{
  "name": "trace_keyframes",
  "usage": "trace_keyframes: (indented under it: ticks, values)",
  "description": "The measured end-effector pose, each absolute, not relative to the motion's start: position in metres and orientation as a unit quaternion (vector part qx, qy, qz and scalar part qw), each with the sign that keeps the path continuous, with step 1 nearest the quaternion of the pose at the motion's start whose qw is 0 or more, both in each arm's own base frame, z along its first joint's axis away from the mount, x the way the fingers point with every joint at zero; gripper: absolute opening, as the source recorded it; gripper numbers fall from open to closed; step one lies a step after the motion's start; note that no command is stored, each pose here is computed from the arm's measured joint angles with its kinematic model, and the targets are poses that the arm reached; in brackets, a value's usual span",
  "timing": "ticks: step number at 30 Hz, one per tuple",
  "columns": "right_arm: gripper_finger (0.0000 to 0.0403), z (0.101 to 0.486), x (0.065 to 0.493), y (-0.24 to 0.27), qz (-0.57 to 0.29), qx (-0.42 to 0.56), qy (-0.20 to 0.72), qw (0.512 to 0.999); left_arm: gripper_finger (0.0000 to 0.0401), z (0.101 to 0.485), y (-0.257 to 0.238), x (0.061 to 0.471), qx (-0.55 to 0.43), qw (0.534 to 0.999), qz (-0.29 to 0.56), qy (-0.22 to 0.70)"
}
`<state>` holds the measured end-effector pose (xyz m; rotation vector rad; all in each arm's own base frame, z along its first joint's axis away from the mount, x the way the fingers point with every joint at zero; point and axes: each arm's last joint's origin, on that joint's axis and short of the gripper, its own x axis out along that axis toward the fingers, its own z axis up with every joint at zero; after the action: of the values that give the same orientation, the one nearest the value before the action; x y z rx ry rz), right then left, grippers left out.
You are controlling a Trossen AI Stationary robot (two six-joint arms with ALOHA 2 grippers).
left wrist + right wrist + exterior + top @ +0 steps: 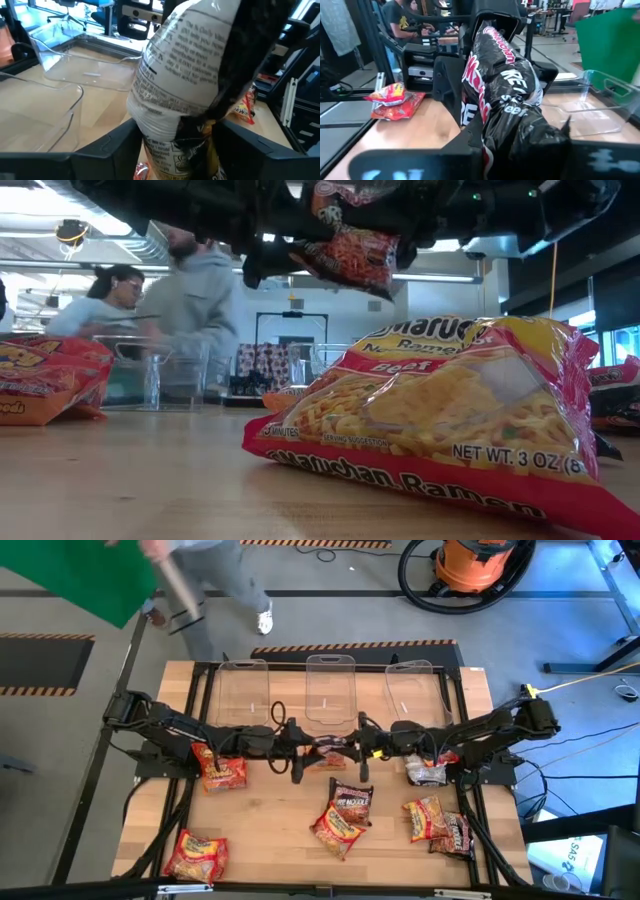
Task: Sort Maruchan noodles
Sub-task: Put the black noodle pack into the middle transparent bin
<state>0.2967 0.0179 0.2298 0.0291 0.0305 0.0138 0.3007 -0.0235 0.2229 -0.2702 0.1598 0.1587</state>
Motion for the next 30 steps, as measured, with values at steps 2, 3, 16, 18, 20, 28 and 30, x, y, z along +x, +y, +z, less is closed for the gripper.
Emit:
trace_keyframes:
  ticks: [2, 3, 16, 18, 20, 28, 30]
  values:
    - [0.0047, 0.231, 0.296, 0.018, 0.003, 0.009, 0.018, 1.0, 0.0204, 0.223, -0.023, 0.301, -0.135, 0.984, 0.08, 0.08]
    - [0.0047, 0.231, 0.296, 0.018, 0.003, 0.01, 0.017, 1.0, 0.0195, 0.223, -0.023, 0.301, -0.135, 0.984, 0.08, 0.08]
    - [0.0134, 0.229, 0.296, 0.018, 0.015, 0.022, 0.043, 0.999, 0.008, 0.221, -0.014, 0.302, -0.123, 0.985, 0.085, 0.089]
    - [0.017, 0.23, 0.294, 0.018, 0.015, 0.018, 0.051, 0.998, 0.0071, 0.221, -0.013, 0.302, -0.12, 0.985, 0.087, 0.09]
    - [0.0203, 0.233, 0.29, 0.018, 0.011, 0.004, 0.063, 0.998, 0.0064, 0.221, -0.013, 0.302, -0.11, 0.986, 0.088, 0.089]
    - [0.0273, 0.248, 0.268, 0.015, -0.013, -0.016, 0.101, 0.995, 0.0049, 0.221, -0.012, 0.302, -0.099, 0.987, 0.09, 0.093]
    - [0.0278, 0.252, 0.263, 0.014, -0.023, -0.028, 0.102, 0.994, 0.0048, 0.221, -0.012, 0.302, -0.095, 0.987, 0.09, 0.094]
